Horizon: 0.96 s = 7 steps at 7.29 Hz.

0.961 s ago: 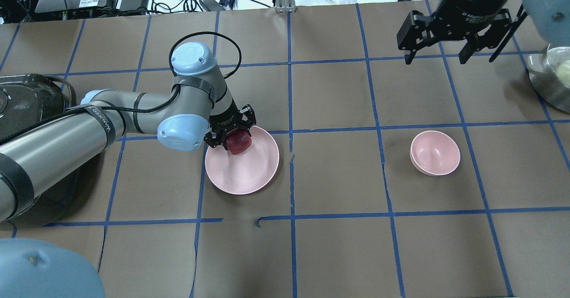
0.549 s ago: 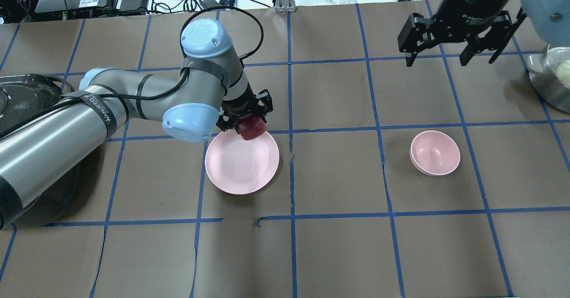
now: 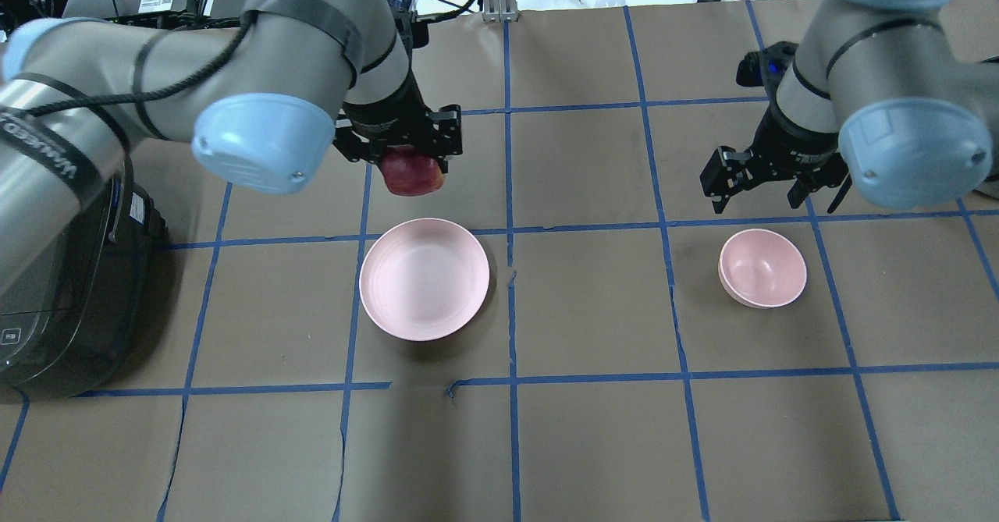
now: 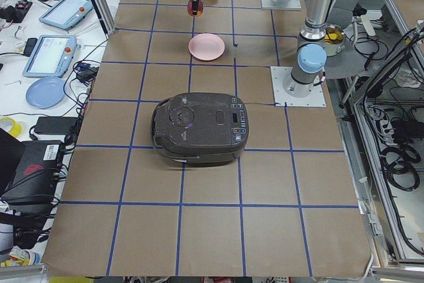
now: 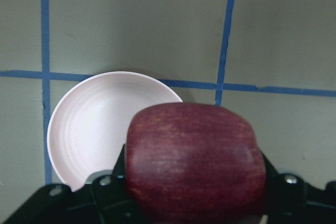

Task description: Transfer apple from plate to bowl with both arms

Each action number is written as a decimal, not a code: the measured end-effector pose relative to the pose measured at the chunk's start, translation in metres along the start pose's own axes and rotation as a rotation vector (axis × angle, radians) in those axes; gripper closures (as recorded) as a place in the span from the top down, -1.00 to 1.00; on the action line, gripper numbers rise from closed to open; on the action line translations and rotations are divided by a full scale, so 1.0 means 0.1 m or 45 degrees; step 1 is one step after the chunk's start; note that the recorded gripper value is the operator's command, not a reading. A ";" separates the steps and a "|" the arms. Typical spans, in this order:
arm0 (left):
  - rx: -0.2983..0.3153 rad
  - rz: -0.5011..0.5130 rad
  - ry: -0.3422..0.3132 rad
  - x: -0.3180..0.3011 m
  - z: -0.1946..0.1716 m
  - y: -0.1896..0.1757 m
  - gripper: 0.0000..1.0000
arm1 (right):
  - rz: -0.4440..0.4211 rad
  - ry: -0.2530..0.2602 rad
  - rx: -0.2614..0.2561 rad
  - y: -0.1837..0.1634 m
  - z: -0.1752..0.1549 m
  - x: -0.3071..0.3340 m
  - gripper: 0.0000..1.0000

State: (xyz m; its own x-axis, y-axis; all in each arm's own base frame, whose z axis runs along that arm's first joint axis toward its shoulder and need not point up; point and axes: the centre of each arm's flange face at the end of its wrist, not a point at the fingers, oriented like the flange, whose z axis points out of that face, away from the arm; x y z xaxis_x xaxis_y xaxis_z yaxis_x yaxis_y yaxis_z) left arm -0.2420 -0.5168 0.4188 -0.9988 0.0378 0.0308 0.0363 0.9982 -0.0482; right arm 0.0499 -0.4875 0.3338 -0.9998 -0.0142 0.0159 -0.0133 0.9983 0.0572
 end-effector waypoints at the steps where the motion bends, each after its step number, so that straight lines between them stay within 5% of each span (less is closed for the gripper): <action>1: -0.024 0.023 -0.006 -0.21 -0.10 -0.03 -0.82 | 0.022 -0.012 -0.002 0.02 0.35 0.35 0.75; 2: -0.037 0.021 0.015 -0.29 -0.12 -0.05 -0.82 | 0.039 -0.022 -0.016 0.03 0.66 0.63 0.39; 3: -0.042 0.018 0.033 -0.31 -0.13 -0.06 -0.82 | 0.049 -0.032 -0.036 0.05 0.93 0.79 0.30; 5: -0.044 0.019 0.043 -0.32 -0.13 -0.06 -0.82 | 0.062 -0.048 -0.056 0.15 1.27 0.88 -0.99; 7: -0.044 0.025 0.046 -0.32 -0.12 -0.07 -0.82 | 0.070 -0.047 -0.047 0.19 1.35 0.87 -1.00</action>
State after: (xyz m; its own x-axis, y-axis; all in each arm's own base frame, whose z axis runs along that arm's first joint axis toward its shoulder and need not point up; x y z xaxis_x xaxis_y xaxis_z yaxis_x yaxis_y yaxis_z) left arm -0.2099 -0.5243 0.4299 -0.9961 0.0582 0.0661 0.0573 0.9982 -0.0146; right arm -0.0400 -0.4622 0.2011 -0.9989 0.0433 -0.0166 0.0416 0.9947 0.0937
